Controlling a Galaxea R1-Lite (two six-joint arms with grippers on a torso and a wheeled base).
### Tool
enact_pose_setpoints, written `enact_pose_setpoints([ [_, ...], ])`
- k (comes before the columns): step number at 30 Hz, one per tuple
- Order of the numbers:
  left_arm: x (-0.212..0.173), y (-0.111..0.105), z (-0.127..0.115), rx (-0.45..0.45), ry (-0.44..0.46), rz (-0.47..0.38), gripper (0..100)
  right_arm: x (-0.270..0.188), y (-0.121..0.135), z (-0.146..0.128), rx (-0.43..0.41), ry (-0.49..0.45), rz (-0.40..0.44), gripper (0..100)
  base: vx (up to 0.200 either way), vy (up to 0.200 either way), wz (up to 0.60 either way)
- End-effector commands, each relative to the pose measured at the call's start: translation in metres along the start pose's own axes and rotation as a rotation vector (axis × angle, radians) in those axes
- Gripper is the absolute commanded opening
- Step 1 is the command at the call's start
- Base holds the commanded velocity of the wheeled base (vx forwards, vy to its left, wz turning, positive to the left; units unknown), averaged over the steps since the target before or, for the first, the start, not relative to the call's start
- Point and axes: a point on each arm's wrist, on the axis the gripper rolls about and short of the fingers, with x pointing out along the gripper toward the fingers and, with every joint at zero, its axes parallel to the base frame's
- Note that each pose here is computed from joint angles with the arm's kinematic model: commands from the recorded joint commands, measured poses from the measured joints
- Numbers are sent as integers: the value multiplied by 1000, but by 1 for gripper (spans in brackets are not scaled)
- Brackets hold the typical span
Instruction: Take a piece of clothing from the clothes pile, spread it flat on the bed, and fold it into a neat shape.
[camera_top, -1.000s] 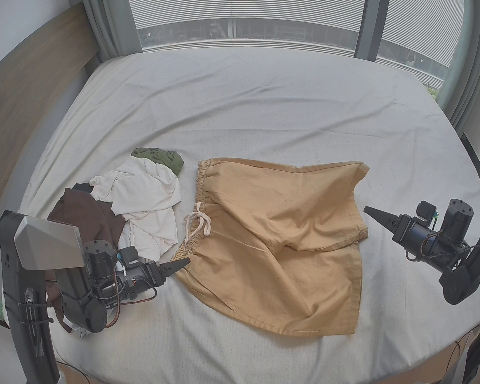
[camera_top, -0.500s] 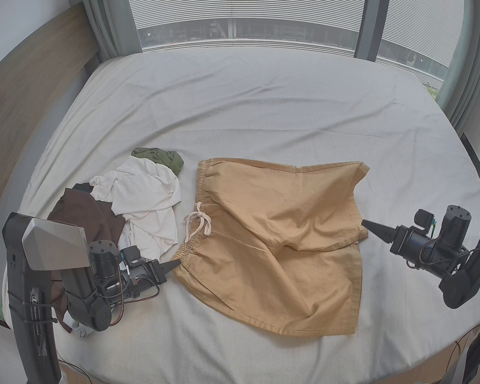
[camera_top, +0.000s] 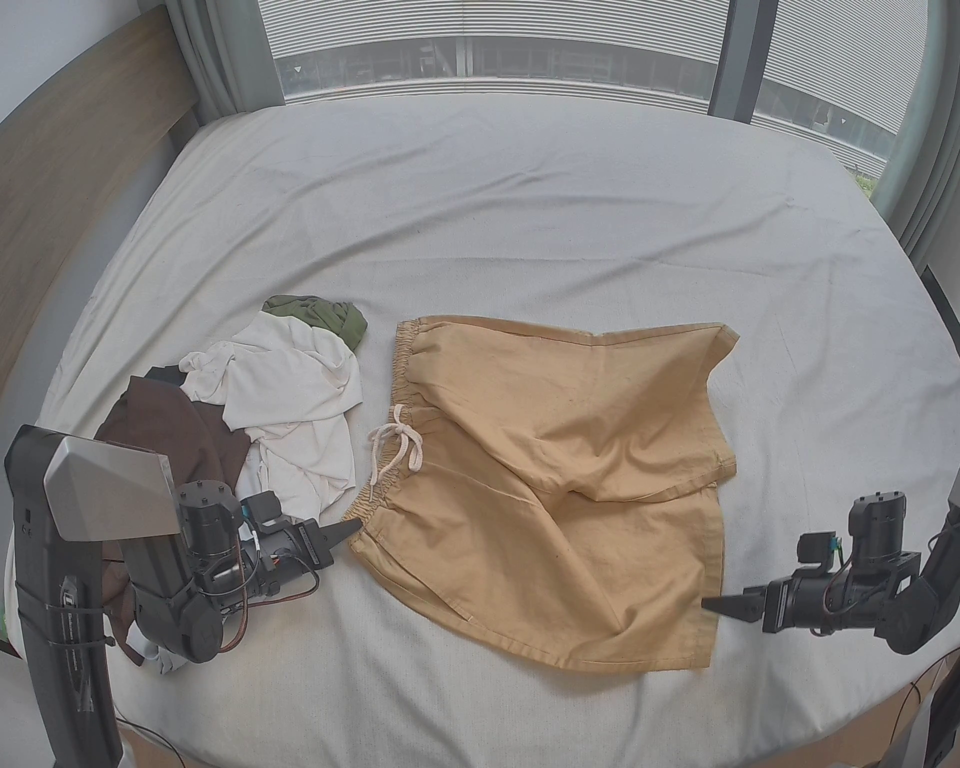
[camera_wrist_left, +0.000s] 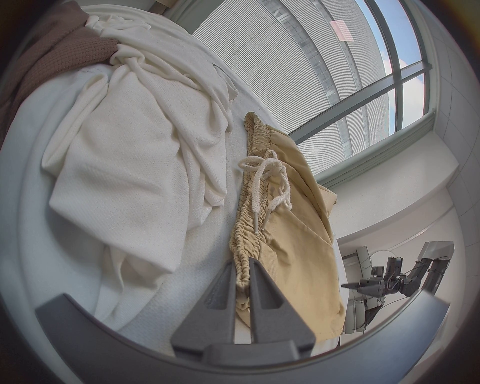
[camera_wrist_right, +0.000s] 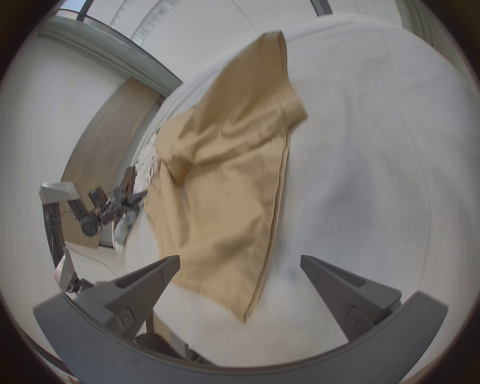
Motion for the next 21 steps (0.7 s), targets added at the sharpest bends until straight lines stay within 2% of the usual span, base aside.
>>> enact_pose_setpoints([
  [1, -1, 0, 0, 0, 1, 0, 0, 2, 7, -14, 8, 82, 17, 100, 0, 0, 0],
  [16, -1, -2, 1, 5, -3, -3, 0, 26, -3, -33, 57, 206, 19, 100, 0, 0, 0],
  [20, -1, -2, 1, 5, -3, -3, 0, 32, -5, -33, 47, 190, 26, 100, 0, 0, 0],
  [21, -2, -2, 1, 5, -3, -3, 0, 34, -5, -34, 44, 186, 29, 0, 0, 0, 0],
])
